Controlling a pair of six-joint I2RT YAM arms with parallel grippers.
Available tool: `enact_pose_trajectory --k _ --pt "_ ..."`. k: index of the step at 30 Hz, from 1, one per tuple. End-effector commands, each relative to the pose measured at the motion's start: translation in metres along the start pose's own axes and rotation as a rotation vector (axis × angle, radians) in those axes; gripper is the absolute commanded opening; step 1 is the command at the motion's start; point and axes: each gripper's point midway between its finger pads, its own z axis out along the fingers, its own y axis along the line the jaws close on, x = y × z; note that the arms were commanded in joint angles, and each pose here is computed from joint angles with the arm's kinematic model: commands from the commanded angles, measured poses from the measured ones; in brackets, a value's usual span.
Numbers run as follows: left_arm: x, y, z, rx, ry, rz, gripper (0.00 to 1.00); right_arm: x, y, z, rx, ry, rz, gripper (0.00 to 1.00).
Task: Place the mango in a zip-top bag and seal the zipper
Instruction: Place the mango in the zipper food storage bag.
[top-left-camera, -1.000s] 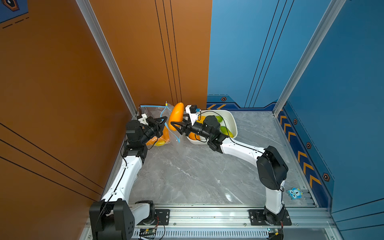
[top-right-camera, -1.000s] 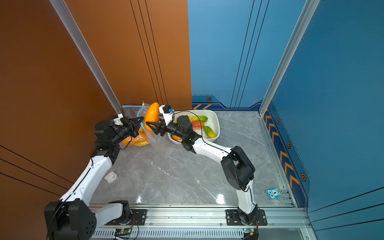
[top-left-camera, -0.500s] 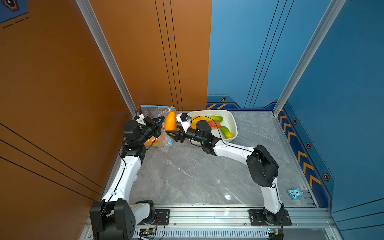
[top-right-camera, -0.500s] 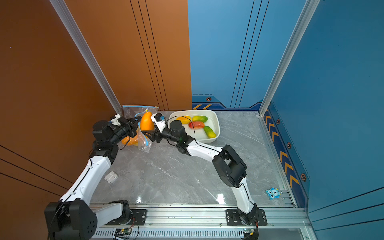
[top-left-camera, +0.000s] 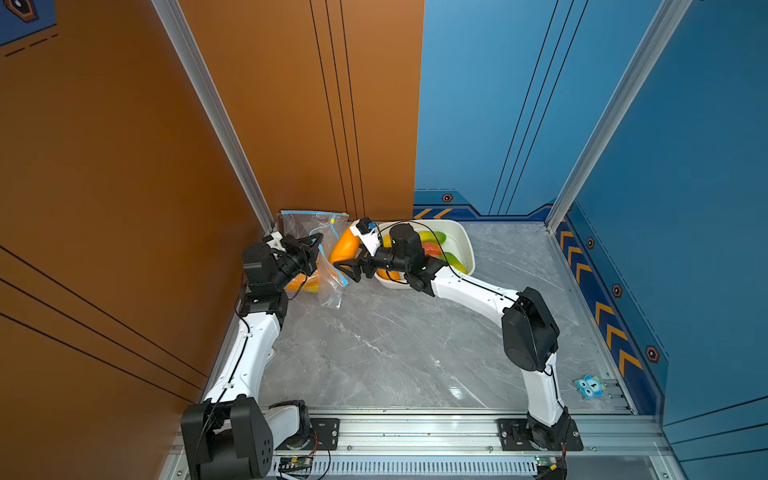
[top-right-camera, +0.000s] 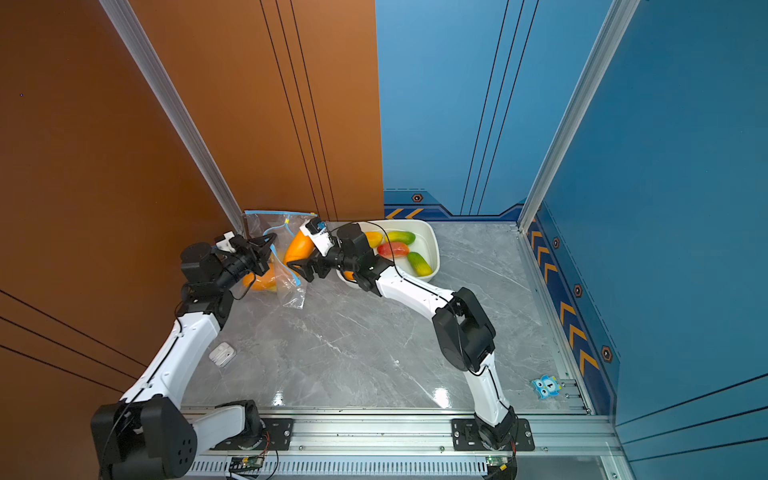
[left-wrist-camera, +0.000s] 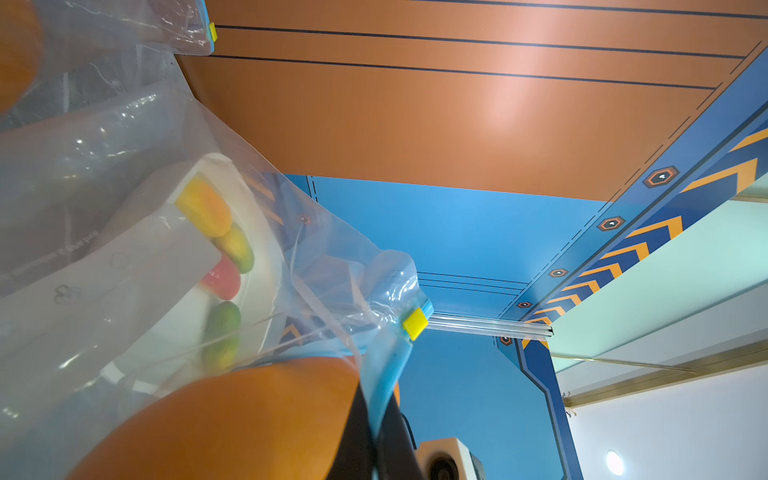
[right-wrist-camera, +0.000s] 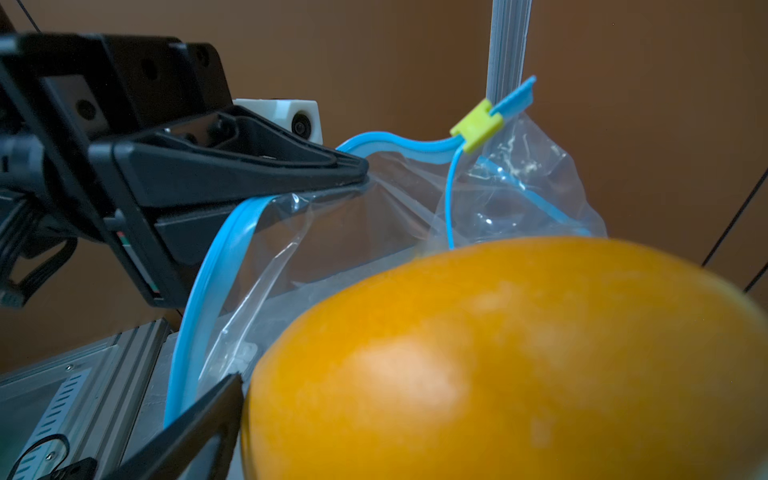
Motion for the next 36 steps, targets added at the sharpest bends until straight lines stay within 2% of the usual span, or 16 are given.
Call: enact_pose_trajectory --k 1,2,4,6,8,11,16,19,23,28,30,34,36 --pt "-0.005 -0.009 -0.004 0.048 -0.03 -0.011 0.0 -0.057 0.021 -0.034 -0.031 -0.023 0.064 0.98" --pt "-0.005 -0.011 -0.004 0.055 -0.032 -0.014 0.0 -0.063 0.022 -0.036 -0.032 -0.038 0.085 0.97" --pt "-0.002 -0.016 -0.003 0.063 -0.027 -0.011 0.0 -0.073 0.022 -0.033 -0.041 -0.044 0.139 0.81" --pt "0.001 -0.019 -0.002 0.07 -0.027 -0.009 0.0 -0.07 0.026 -0.024 -0.036 0.006 0.137 0.73" --pt "0.002 -0.019 -0.003 0.072 -0.032 -0.014 0.0 -0.066 0.033 -0.019 -0.01 0.034 0.084 0.72" --pt "0.003 -0.017 -0.004 0.07 -0.036 -0.024 0.0 -0.061 0.044 -0.014 0.032 0.013 -0.022 0.64" --pt "0.004 -0.017 -0.006 0.075 -0.04 -0.034 0.0 -0.035 0.033 0.002 0.165 -0.002 -0.16 0.54" --pt "0.005 -0.02 -0.008 0.082 -0.04 -0.033 0.0 -0.023 0.029 0.007 0.165 -0.069 -0.191 0.51" --pt "0.007 -0.017 -0.009 0.079 -0.037 -0.038 0.0 -0.033 0.029 0.006 0.174 -0.232 -0.229 0.42" --pt "0.011 -0.012 -0.01 0.071 -0.029 -0.043 0.0 -0.063 0.03 0.0 0.17 -0.432 -0.208 0.39" --pt "0.011 -0.011 -0.011 0.069 -0.03 -0.041 0.0 -0.058 0.028 0.009 0.162 -0.45 -0.184 0.38" --pt "0.008 -0.003 -0.011 0.054 -0.028 -0.052 0.0 -0.063 0.033 0.001 0.152 -0.503 -0.156 0.37" --pt "0.008 -0.002 -0.011 0.053 -0.03 -0.057 0.0 -0.055 0.038 0.013 0.129 -0.454 -0.178 0.38"
